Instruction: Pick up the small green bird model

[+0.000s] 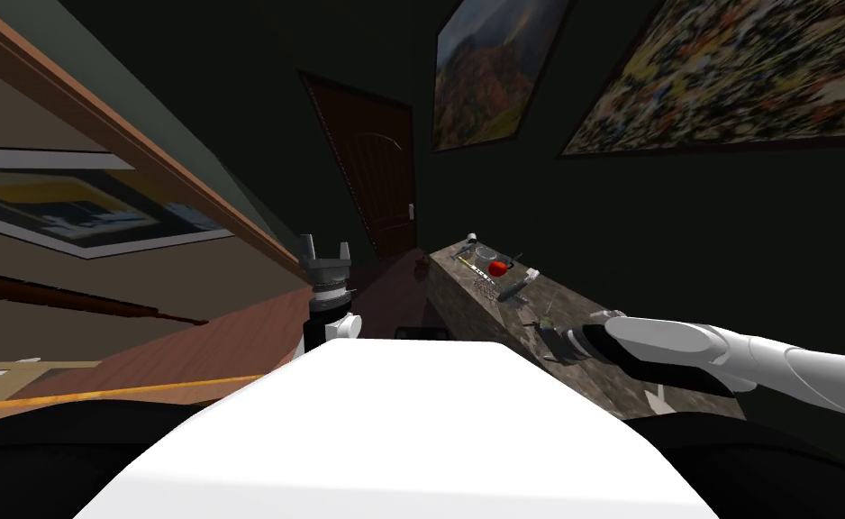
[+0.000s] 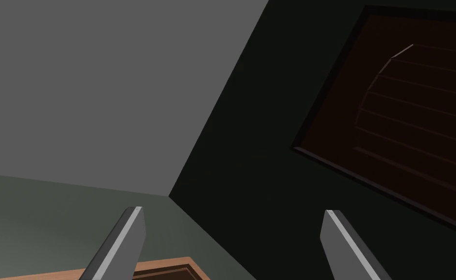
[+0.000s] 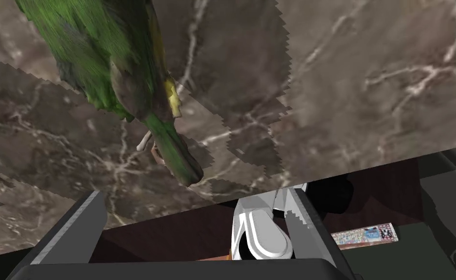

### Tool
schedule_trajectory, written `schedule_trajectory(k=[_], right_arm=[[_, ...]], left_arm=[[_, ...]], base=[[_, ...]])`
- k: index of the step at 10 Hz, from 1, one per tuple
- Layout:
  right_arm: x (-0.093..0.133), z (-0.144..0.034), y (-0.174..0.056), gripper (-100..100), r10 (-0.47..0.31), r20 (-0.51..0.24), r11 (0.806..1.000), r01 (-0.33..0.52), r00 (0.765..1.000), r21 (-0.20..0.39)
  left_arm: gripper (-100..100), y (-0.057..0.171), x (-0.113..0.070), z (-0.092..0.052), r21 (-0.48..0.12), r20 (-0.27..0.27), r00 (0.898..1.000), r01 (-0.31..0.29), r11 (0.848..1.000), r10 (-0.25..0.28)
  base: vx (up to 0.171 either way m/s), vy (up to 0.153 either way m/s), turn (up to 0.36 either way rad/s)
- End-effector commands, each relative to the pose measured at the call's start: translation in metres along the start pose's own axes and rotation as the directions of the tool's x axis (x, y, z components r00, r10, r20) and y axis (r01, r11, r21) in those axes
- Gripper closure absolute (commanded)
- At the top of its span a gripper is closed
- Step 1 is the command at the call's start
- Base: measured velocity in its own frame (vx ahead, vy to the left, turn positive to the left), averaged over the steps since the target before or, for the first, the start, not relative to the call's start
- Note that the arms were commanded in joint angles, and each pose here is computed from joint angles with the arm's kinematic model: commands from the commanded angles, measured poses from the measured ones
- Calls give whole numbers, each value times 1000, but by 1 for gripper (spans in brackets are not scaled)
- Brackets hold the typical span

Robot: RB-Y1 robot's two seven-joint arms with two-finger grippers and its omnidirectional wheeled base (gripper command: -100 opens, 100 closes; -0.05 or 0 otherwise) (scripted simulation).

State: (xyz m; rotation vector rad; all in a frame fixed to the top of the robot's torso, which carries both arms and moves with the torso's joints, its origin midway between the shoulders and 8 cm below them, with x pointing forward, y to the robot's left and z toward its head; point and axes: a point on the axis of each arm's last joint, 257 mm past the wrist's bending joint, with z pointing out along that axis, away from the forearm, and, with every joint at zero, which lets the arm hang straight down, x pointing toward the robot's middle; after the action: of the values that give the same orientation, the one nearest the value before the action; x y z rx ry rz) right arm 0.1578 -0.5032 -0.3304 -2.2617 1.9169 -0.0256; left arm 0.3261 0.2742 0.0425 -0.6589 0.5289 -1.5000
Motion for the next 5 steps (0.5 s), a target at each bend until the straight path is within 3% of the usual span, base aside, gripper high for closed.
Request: schedule_trajectory(k=[1, 2, 5], right_arm=[[2, -1, 2, -100, -11, -7, 1000, 11, 1000, -10], [17, -7, 11, -100, -67, -42, 997, 64, 997, -49], [31, -13, 18, -100, -116, -69, 990, 110, 991, -86]], left_arm=[[0, 0, 0, 0, 0, 0, 1000, 0, 1000, 0], [0, 0, 0, 0, 0, 0, 1000, 0, 1000, 0], [0, 0, 0, 0, 0, 0, 1000, 0, 1000, 0]], base=[[18, -21, -13], [33, -24, 157], [39, -47, 99]])
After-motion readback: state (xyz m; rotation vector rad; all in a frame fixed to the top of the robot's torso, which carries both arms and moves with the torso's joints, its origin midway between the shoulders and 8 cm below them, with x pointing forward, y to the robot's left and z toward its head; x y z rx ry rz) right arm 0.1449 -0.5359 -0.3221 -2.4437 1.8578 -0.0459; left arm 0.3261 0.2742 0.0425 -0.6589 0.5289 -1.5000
